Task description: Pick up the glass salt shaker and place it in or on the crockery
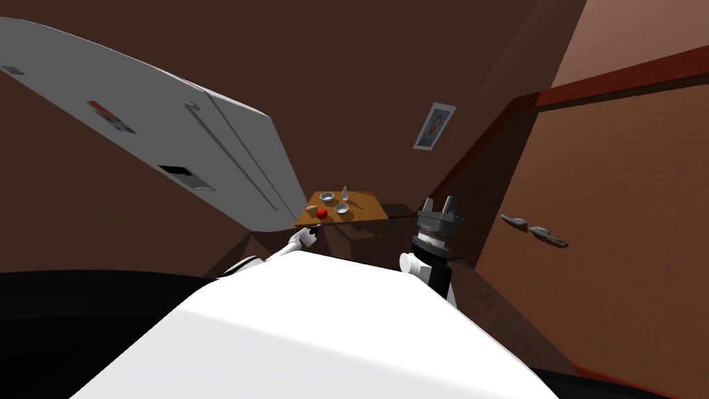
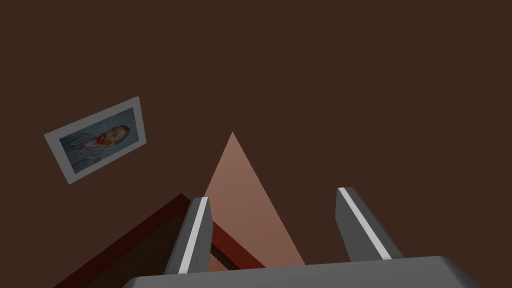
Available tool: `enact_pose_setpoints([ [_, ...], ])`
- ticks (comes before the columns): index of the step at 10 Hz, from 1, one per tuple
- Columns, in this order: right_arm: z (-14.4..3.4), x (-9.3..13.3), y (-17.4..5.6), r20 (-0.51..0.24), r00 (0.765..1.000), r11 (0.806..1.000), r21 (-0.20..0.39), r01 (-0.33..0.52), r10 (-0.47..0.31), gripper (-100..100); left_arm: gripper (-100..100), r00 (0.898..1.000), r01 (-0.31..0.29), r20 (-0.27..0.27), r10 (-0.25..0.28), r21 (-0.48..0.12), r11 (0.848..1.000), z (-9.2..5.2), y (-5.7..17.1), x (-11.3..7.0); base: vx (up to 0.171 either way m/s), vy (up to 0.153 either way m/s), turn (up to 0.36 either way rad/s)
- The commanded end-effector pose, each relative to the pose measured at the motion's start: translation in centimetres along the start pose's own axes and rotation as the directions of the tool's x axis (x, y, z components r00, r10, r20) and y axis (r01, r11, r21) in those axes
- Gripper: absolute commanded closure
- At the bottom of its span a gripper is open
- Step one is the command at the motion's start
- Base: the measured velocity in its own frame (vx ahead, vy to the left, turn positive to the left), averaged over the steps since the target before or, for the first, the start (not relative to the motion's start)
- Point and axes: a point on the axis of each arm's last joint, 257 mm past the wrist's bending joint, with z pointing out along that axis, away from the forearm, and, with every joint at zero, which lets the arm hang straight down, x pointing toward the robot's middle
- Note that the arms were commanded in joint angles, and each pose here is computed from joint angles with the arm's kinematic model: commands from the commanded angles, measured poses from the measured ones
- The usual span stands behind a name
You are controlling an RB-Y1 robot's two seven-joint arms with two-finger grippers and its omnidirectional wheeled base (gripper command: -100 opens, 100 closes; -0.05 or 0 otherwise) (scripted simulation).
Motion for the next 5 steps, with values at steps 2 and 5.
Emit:
enact_pose_setpoints([
  [2, 0.0, 0.0, 0.0, 0.0, 1.0, 1.0, 0.0, 0.0, 0.0, 0, 100, 1.0, 0.018, 0.025, -0.018, -0.009, 1.0, 0.4, -1.0, -3.5, 0.049, -0.117, -0.098],
  [5, 0.0, 0.0, 0.0, 0.0, 1.0, 1.0, 0.0, 0.0, 0.0, 0, 100, 0.998, 0.037, 0.059, -0.036, -0.016, 0.999, 0.9, -2.0, -7.5, 0.056, -0.097, -0.073],
])
